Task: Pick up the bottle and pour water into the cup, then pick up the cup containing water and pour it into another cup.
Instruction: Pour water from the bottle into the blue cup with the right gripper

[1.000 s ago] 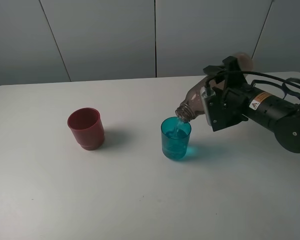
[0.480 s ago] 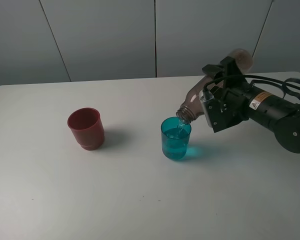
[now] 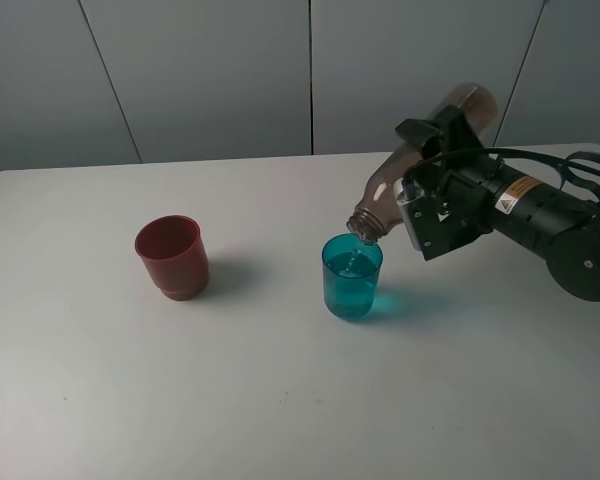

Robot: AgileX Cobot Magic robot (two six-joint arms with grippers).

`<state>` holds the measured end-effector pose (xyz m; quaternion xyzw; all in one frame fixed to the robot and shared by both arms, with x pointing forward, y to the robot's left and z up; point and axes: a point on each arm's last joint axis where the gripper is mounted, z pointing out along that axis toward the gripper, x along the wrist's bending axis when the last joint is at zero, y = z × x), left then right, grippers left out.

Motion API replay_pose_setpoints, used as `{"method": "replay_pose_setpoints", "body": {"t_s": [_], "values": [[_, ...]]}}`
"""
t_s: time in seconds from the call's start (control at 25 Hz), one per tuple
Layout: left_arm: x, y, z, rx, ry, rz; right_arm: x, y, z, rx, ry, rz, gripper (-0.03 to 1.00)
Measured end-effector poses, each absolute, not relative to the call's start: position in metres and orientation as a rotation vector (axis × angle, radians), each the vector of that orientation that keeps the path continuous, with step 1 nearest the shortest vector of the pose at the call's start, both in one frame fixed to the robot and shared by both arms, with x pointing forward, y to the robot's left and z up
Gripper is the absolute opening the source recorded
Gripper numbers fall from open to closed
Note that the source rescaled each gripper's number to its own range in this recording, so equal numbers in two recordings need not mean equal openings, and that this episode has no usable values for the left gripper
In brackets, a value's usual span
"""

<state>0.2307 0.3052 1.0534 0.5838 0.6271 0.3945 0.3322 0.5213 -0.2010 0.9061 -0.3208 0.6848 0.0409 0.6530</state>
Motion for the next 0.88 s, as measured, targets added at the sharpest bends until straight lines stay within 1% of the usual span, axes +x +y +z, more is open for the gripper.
{"method": "replay_pose_setpoints", "body": {"t_s": [0.88], "values": [[0.2307, 0.3052, 1.0534, 1.532, 1.634, 1.034, 0.5221, -0.1971, 0.9086, -0.763, 1.522, 0.114, 0.00]]}}
